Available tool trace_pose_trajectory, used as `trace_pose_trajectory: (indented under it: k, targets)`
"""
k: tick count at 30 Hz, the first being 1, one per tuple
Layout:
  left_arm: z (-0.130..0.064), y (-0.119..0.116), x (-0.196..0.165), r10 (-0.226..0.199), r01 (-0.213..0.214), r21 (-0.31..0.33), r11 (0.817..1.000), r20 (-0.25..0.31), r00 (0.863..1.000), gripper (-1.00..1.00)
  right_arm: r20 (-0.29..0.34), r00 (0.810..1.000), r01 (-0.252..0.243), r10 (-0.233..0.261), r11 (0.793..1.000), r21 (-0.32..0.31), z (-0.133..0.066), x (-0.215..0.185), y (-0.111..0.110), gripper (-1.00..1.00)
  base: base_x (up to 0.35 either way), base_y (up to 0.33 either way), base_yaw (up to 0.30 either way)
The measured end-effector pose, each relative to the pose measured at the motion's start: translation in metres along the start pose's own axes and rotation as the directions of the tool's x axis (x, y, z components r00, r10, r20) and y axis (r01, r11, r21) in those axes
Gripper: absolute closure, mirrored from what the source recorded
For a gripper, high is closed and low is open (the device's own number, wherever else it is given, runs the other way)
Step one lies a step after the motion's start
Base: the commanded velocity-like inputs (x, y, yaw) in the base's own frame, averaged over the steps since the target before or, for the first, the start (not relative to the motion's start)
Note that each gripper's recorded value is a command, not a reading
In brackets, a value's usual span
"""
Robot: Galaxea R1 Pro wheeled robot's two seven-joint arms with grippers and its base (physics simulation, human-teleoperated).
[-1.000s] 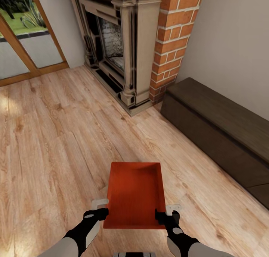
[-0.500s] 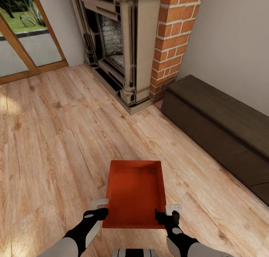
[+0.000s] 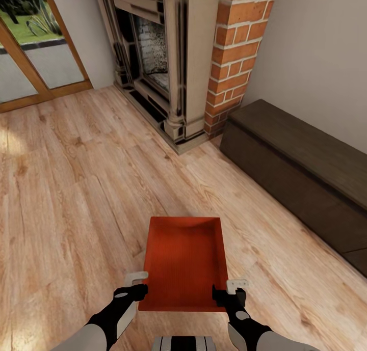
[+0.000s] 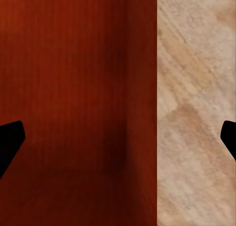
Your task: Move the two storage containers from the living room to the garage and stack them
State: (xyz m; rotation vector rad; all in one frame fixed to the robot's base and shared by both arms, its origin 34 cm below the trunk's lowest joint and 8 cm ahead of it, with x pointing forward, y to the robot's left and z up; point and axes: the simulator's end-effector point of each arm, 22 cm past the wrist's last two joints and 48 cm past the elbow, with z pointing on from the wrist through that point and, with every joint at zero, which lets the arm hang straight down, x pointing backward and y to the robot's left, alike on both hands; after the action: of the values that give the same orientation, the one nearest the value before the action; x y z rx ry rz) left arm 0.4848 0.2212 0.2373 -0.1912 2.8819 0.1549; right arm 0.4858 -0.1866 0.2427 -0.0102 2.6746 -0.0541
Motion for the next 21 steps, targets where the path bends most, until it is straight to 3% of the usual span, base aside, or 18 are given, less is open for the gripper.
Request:
trace_pose_trajectory:
  k: [14,21]
  targets:
    - [0.0002,0.0013,-0.0004,-0.001,0.001,-0.002,1.0,0.001,1.0,-1.0,0.001,1.0,0.0,0.0,1.0,-0.002,0.0,-0.0002,0.0003,-1.0,0.0,0.0,-0.003]
    - [0.0001,0.0009,-0.0002,-0.001,0.001,-0.001,1.0,0.001,1.0,-1.0,0.0,1.0,0.0,0.0,1.0,-0.002,-0.0001,-0.0001,0.0011,-1.0,0.0,0.0,-0.115]
